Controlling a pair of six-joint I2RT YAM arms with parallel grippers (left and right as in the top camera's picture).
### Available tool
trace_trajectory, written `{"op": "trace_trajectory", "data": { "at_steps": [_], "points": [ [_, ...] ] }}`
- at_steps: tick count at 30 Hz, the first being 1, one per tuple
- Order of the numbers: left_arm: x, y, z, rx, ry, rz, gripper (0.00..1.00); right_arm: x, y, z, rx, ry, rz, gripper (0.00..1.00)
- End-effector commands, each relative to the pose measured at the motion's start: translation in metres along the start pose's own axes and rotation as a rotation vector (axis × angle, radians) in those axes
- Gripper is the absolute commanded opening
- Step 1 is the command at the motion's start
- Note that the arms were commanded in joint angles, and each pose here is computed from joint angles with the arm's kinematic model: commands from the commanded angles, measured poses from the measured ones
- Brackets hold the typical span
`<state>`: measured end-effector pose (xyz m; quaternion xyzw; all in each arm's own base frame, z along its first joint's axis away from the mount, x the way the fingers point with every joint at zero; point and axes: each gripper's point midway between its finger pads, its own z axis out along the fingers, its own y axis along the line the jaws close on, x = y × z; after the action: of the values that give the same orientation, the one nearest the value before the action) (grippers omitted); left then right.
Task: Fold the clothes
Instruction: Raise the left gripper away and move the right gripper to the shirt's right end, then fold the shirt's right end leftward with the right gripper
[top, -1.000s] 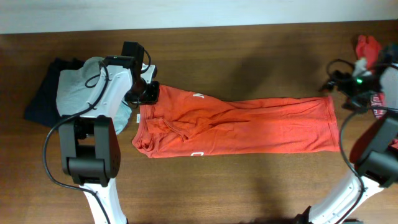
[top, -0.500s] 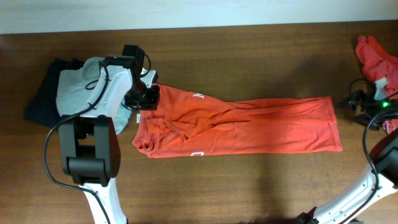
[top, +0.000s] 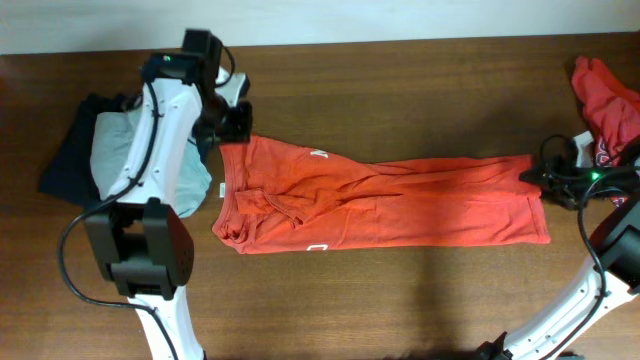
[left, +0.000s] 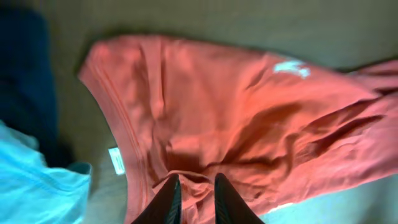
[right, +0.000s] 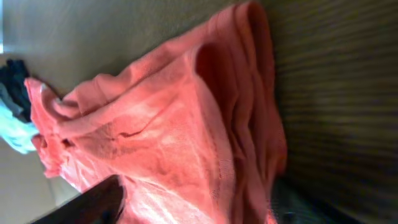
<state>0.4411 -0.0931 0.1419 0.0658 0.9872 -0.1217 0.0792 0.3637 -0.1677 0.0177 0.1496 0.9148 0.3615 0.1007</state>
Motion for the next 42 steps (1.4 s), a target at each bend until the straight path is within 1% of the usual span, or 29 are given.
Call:
{"op": "trace_trajectory", "data": {
  "at_steps": [1, 4, 6, 7, 8, 12, 15, 17, 18, 19, 21, 22, 25, 28, 30, 34, 38, 39, 42],
  "points": [
    [-0.022, -0.012, -0.039, 0.016, -0.110, 0.062, 0.19, 0.040, -0.029, 0.033, 0.110, 0.172, 0.103, 0.77],
    [-0.030, -0.018, -0.061, 0.014, -0.157, 0.093, 0.20, 0.051, -0.050, 0.030, 0.232, 0.211, 0.207, 0.85],
    [-0.032, -0.020, -0.072, 0.012, -0.175, 0.118, 0.20, 0.056, -0.061, 0.026, 0.301, 0.226, 0.254, 0.85],
    [-0.032, -0.021, -0.077, 0.011, -0.181, 0.127, 0.23, 0.056, -0.062, 0.025, 0.307, 0.227, 0.256, 0.82],
    [-0.032, -0.022, -0.081, 0.010, -0.187, 0.135, 0.23, 0.056, -0.062, 0.025, 0.307, 0.226, 0.256, 0.75],
    [-0.031, -0.023, -0.089, 0.006, -0.193, 0.139, 0.23, 0.060, -0.057, 0.027, 0.301, 0.248, 0.260, 0.73],
    [-0.030, -0.024, -0.089, 0.006, -0.190, 0.138, 0.23, 0.060, -0.052, 0.032, 0.286, 0.256, 0.254, 0.65],
    [-0.031, -0.023, -0.089, 0.006, -0.191, 0.138, 0.23, 0.060, -0.047, 0.037, 0.264, 0.255, 0.249, 0.55],
    [-0.032, -0.024, -0.089, 0.006, -0.194, 0.139, 0.23, 0.060, -0.044, 0.039, 0.257, 0.258, 0.247, 0.48],
    [-0.032, -0.024, -0.090, 0.005, -0.199, 0.140, 0.23, 0.060, -0.042, 0.040, 0.256, 0.263, 0.243, 0.38],
    [-0.033, -0.024, -0.092, 0.005, -0.205, 0.142, 0.23, 0.061, -0.039, 0.041, 0.249, 0.270, 0.242, 0.27],
    [-0.033, -0.024, -0.093, 0.005, -0.207, 0.142, 0.23, 0.060, -0.037, 0.042, 0.238, 0.267, 0.243, 0.20],
    [-0.033, -0.023, -0.097, 0.003, -0.217, 0.141, 0.23, 0.053, -0.030, 0.040, 0.206, 0.238, 0.238, 0.04],
    [-0.032, -0.022, -0.104, 0.001, -0.230, 0.138, 0.23, 0.041, -0.026, 0.030, 0.218, 0.198, 0.224, 0.04],
    [-0.031, -0.022, -0.110, -0.001, -0.244, 0.138, 0.24, 0.029, -0.028, 0.015, 0.263, 0.149, 0.263, 0.04],
    [-0.030, -0.023, -0.124, -0.004, -0.276, 0.141, 0.24, 0.000, -0.026, -0.031, 0.368, 0.022, 0.300, 0.04],
    [-0.027, -0.024, -0.138, -0.007, -0.307, 0.142, 0.25, -0.028, 0.001, -0.075, 0.418, -0.096, 0.237, 0.04],
    [-0.026, -0.024, -0.142, -0.009, -0.316, 0.142, 0.27, -0.033, 0.011, -0.083, 0.424, -0.119, 0.217, 0.04],
    [-0.025, -0.023, -0.158, -0.015, -0.357, 0.141, 0.30, -0.042, 0.047, -0.104, 0.437, -0.169, 0.148, 0.04]
  ]
}}
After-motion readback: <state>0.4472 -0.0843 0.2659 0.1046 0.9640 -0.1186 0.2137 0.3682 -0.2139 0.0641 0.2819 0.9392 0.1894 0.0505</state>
